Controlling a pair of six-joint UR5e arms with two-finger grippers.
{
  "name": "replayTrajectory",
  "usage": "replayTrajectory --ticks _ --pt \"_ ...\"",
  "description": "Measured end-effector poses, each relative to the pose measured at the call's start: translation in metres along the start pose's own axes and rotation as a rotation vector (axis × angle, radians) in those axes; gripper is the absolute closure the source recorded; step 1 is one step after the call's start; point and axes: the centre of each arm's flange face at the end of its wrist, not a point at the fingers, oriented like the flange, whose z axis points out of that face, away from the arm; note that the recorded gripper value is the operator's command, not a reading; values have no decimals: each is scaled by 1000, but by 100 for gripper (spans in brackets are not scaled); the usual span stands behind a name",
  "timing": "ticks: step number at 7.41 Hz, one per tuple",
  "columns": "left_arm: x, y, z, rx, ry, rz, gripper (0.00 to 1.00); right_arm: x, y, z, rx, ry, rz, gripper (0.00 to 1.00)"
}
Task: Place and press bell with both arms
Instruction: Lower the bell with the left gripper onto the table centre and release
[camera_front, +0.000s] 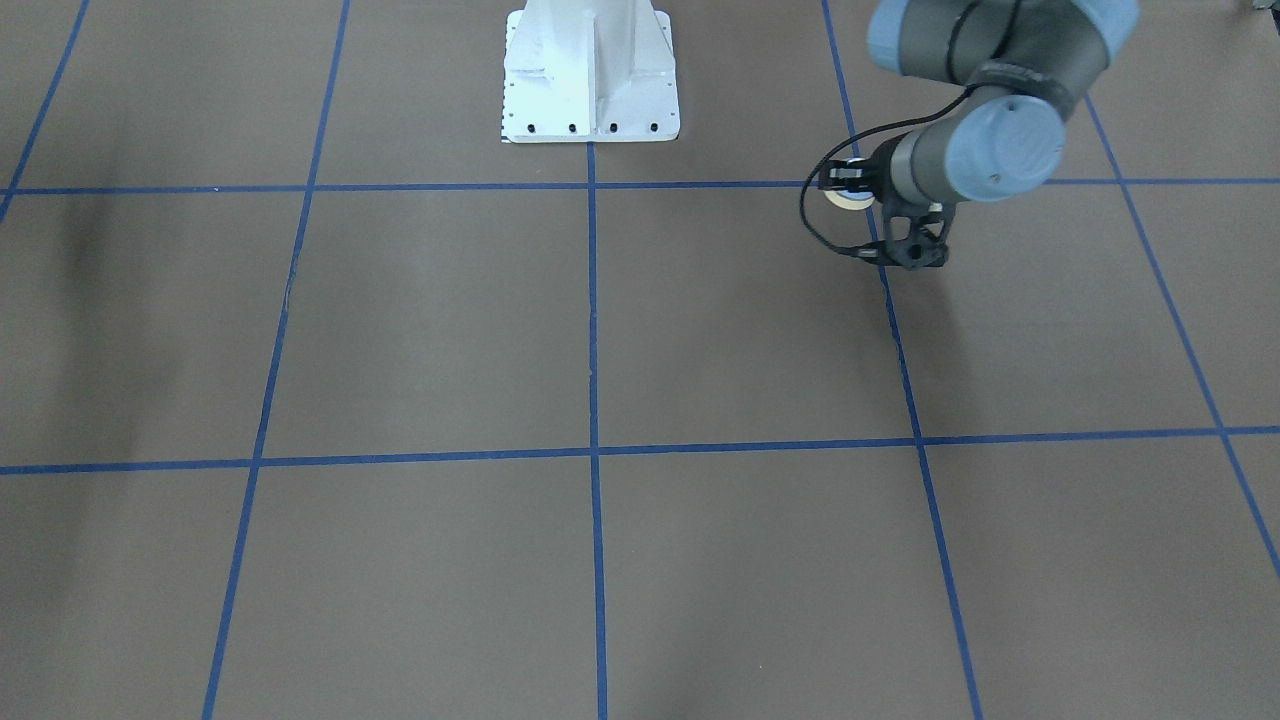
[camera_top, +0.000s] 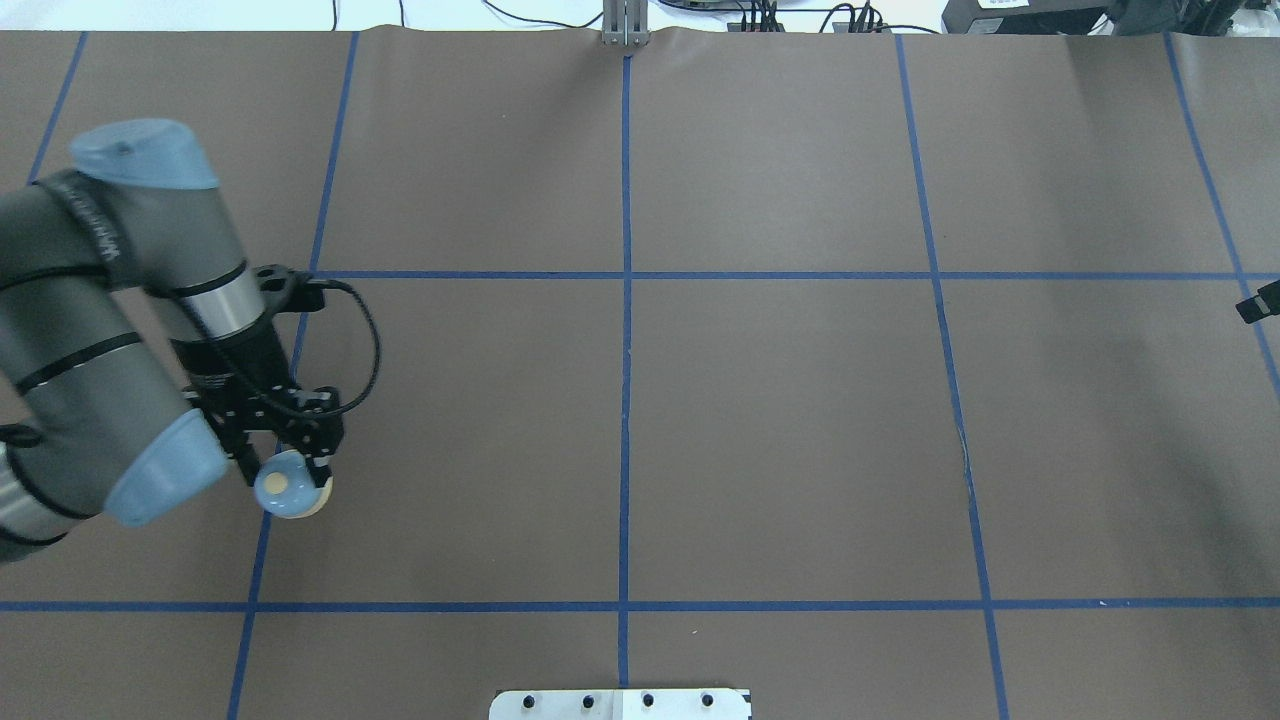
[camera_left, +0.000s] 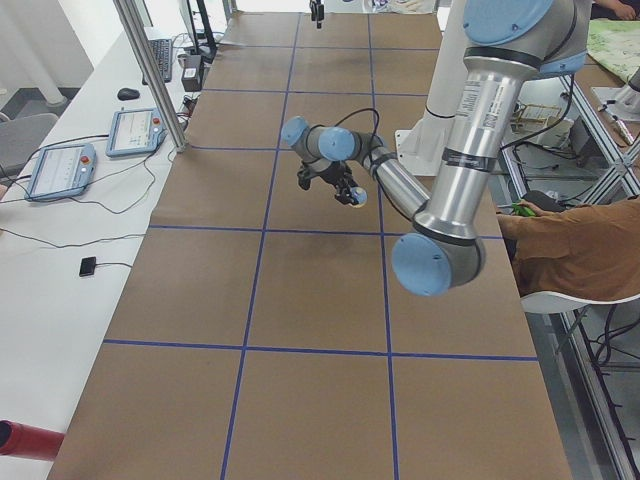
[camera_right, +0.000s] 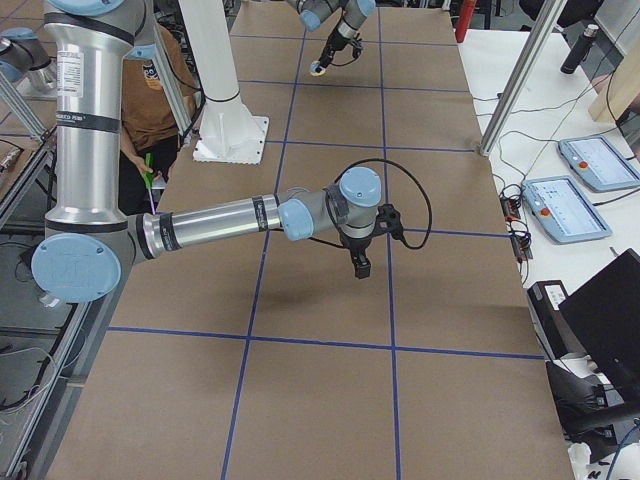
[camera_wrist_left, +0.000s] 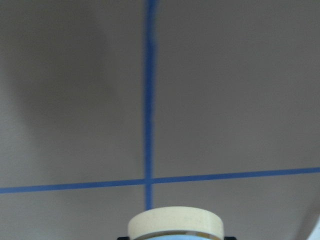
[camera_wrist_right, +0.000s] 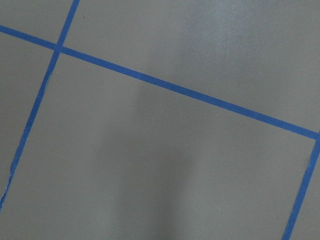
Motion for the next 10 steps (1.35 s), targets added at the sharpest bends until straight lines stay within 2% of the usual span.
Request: replayTrajectory --ticks 2,4,7,9,10 --pt "130 -56 -15 -27 -35 -11 100 4 1 4 -8 2 7 0" --pt "203 -88 -15 -21 -28 -6 100 5 1 5 -10 2 9 0" --pt "256 -120 13 8 13 -42 97 9 2 8 -16 4 15 0" --pt "267 -125 24 11 4 -47 89 10 3 10 -19 3 18 0" --pt "269 -126 29 17 -6 -47 88 12 3 11 -22 4 21 0"
